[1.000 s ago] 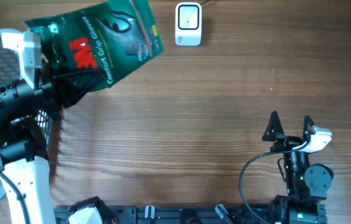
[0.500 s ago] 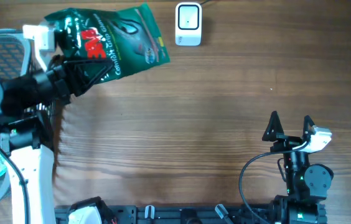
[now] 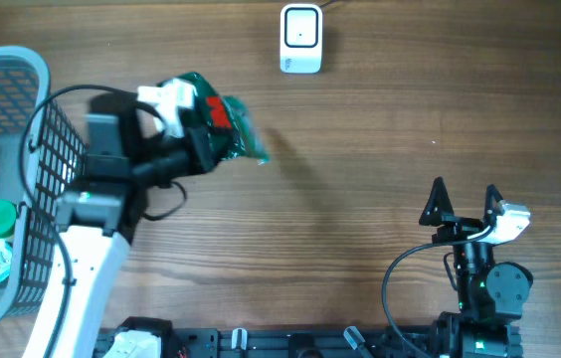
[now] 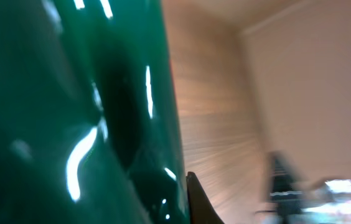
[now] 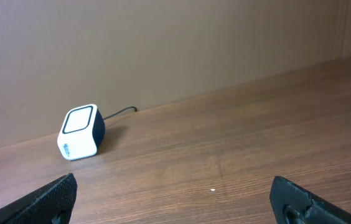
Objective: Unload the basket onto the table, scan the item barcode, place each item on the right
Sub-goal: 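Lift the gloves pack out and carry it toward the scanner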
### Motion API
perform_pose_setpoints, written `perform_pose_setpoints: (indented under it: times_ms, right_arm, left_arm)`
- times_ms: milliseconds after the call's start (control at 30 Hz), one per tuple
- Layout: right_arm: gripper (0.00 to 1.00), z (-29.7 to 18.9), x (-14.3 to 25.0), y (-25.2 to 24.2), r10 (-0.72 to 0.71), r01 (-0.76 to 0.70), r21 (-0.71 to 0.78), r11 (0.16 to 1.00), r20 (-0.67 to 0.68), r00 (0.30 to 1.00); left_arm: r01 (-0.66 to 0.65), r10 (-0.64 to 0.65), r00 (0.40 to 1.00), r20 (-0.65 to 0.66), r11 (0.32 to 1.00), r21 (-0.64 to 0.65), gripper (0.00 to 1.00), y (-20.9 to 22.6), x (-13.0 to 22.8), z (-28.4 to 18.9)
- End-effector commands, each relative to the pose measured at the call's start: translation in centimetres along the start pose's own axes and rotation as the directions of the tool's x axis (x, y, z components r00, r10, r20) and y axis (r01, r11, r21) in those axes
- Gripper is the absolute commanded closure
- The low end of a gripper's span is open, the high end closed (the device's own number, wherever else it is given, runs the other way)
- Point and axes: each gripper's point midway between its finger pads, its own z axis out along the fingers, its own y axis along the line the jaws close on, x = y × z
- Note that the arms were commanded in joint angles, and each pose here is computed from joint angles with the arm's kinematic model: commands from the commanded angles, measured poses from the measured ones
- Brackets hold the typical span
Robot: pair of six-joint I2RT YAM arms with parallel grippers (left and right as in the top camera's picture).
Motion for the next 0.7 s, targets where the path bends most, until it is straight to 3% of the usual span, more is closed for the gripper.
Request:
perform_pose_setpoints:
  times_ms: [0,133,233,433,467,500,600,667]
  right_arm:
    - [0.00,0.0,0.0,-0.1,0.014,-0.014,0.008,1.000,0.003,1.000]
    - [0.00,0.0,0.0,-0.1,0.015,-0.015,0.007,1.000,0.003,1.000]
    - [0.00,0.0,0.0,-0.1,0.015,-0.015,0.008,1.000,0.003,1.000]
    - [0.00,0.0,0.0,-0.1,0.015,-0.015,0.008,1.000,0.003,1.000]
    - [0.00,0.0,0.0,-0.1,0.014,-0.014,0.008,1.000,0.003,1.000]
    - [0.00,0.0,0.0,-0.1,0.015,-0.015,0.008,1.000,0.003,1.000]
    - [0.00,0.0,0.0,-0.1,0.014,-0.014,0.007,1.000,0.003,1.000]
    - [0.01,0.0,0.0,-0.1,0.015,-0.015,0.008,1.000,0.003,1.000]
  left_arm:
    - [-0.382,0.385,0.922,-0.032,0.896,-0.225,0.96,0.9,0.7,1.5]
    - [-0.592,0.594,0.800,-0.088,0.757,-0.276,0.96,-1.7,2.4,3.5]
    - [-0.744,0.726,0.667,-0.167,0.636,-0.205,0.96,-3.3,4.9,5.7]
    - [-0.803,0.710,0.592,-0.382,0.479,-0.354,0.96,2.2,6.0,9.1]
    - [-0.840,0.720,0.540,-0.436,0.423,-0.341,0.96,3.2,6.3,9.7]
    - [-0.891,0.732,0.450,-0.512,0.330,-0.311,0.96,4.5,6.8,10.4]
    - [-0.925,0.728,0.363,-0.582,0.205,-0.320,0.96,5.7,6.4,10.6]
    - [-0.953,0.735,0.254,-0.628,0.079,-0.293,0.96,5.6,6.2,10.5]
